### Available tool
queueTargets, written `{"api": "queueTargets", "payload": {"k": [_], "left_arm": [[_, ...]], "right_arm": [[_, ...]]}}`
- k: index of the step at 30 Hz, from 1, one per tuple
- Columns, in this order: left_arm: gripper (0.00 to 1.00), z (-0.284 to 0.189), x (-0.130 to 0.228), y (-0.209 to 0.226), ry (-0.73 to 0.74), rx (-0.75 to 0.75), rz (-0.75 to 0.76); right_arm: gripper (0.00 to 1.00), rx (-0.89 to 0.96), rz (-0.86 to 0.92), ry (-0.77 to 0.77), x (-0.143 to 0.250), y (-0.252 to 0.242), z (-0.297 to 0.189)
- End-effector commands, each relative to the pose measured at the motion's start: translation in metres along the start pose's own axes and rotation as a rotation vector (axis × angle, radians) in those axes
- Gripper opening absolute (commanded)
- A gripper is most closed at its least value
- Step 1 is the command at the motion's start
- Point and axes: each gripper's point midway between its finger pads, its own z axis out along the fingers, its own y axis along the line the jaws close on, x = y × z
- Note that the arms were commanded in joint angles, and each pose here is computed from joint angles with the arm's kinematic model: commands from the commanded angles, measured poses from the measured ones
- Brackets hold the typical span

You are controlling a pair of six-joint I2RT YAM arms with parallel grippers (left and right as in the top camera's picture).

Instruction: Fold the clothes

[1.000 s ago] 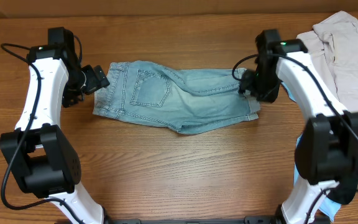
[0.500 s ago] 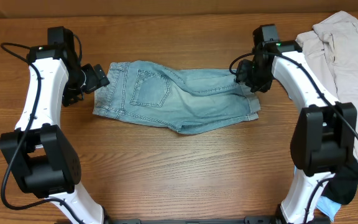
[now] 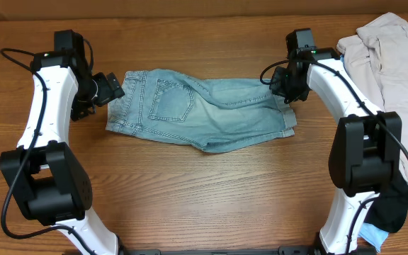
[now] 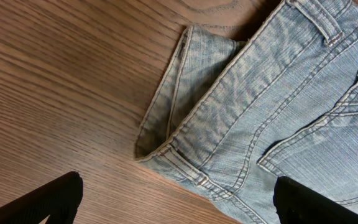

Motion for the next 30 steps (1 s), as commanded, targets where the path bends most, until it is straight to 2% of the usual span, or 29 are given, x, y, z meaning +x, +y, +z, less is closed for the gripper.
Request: {"api": "queueTargets", "payload": {"k": [1,5,10,19,24,28,30], "left_arm": [[1.0,0.003,0.001,-0.001,0.003,-0.012,0.032],[1.0,0.003,0.001,-0.001,0.003,-0.012,0.032],[1.0,0.003,0.0,-0.002,0.001,-0.011,0.032],[1.0,0.003,-0.007,-0.001,-0.03,-0.019,0.033],[1.0,0.003,-0.009,-0.002,-0.039,-0.015,0.033],[1.0,0.003,-0.009,-0.002,-0.04,-0.016,0.034],[1.0,0.003,-0.01,-0.002,-0.042,-0.014,0.033]], "right_arm": [[0.17,0.04,0.009,0.009,0.002,-0.007,0.015],[0.04,0.044,0.007,0.021,0.003,-0.008,0.026],[0.04,0.006,0.003,-0.04,-0.012,0.001,0.025],[0.04,-0.082,-0.007,-0.245,-0.062,0.023,0.019],[0.04,-0.066,0.002,-0.216,-0.057,0.016,0.02],[0.25,-0.107,0.034,-0.103,-0.041,0.008,0.011],[0.4,-0.171,0.063,-0.061,-0.039,0.005,-0.002]]}}
